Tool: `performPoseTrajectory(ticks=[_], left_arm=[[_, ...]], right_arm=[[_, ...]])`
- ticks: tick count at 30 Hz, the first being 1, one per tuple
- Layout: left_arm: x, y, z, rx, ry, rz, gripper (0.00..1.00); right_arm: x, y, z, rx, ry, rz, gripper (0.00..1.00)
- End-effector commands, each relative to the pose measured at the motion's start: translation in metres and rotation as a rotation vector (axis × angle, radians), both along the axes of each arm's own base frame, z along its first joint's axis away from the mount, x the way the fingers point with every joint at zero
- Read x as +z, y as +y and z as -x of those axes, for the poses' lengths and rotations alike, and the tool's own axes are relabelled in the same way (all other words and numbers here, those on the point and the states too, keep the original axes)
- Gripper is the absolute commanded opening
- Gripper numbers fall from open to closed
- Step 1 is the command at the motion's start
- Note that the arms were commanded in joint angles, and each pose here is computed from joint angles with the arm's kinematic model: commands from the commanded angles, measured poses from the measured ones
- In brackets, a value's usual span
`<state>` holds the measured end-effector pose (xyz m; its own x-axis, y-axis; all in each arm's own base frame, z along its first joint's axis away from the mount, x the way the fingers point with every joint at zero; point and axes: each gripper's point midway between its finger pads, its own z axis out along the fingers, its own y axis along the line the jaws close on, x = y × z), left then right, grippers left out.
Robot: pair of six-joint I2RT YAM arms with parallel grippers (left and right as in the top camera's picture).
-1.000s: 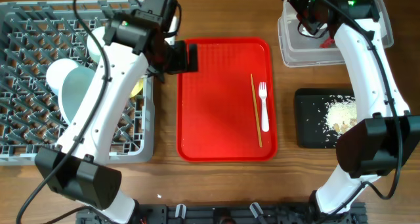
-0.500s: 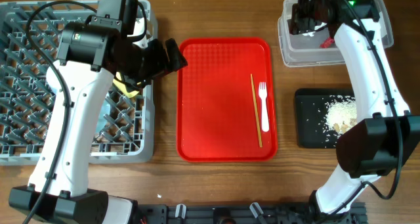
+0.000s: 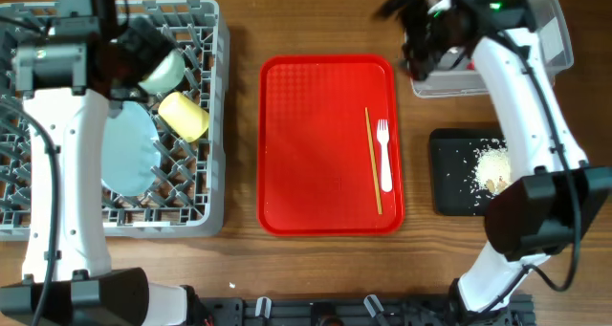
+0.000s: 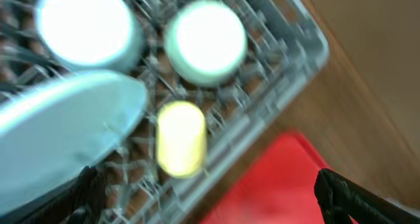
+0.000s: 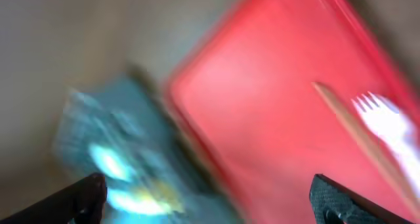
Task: Sort waste into correct bins and load items into the dishwasher rack
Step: 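Lower the right gripper and grasp the wooden chopstick on the red tray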
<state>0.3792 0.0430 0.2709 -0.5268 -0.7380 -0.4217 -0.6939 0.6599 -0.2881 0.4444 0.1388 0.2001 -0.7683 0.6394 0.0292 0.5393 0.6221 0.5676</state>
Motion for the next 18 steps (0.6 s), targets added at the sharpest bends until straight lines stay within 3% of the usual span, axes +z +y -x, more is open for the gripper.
performPoseTrajectory(ticks=[1, 3, 10, 14, 16, 17, 18], left_arm=[[0.004, 0.038, 0.006, 0.124, -0.001, -0.075, 1.0], [0.004, 0.045, 0.008, 0.144, 0.0, -0.075, 1.0], [0.004, 0.046, 0.008, 0.145, 0.0, -0.075, 1.0], [0.004, 0.046, 0.008, 0.145, 0.0, -0.075, 1.0], [0.004, 0.046, 0.008, 0.145, 0.0, -0.075, 1.0], [0.004, 0.046, 0.008, 0.145, 0.0, -0.075, 1.0], [0.004, 0.046, 0.008, 0.145, 0.0, -0.075, 1.0]], right_arm=[[-0.039, -0.025, 0.034, 0.222, 0.032, 0.5, 1.0], [-0.05, -0.022, 0.055, 0.277, 0.08, 0.633, 1.0], [-0.08, -0.018, 0.08, 0.387, 0.151, 0.7, 1.0], [-0.1, 0.024, 0.106, 0.921, 0.052, 0.492, 1.0], [-0.115, 0.026, 0.117, 0.962, 0.07, 0.457, 1.0], [-0.12, 0.025, 0.117, 0.945, 0.074, 0.462, 0.91], [-0.127, 0.025, 0.115, 0.939, 0.064, 0.467, 0.68]])
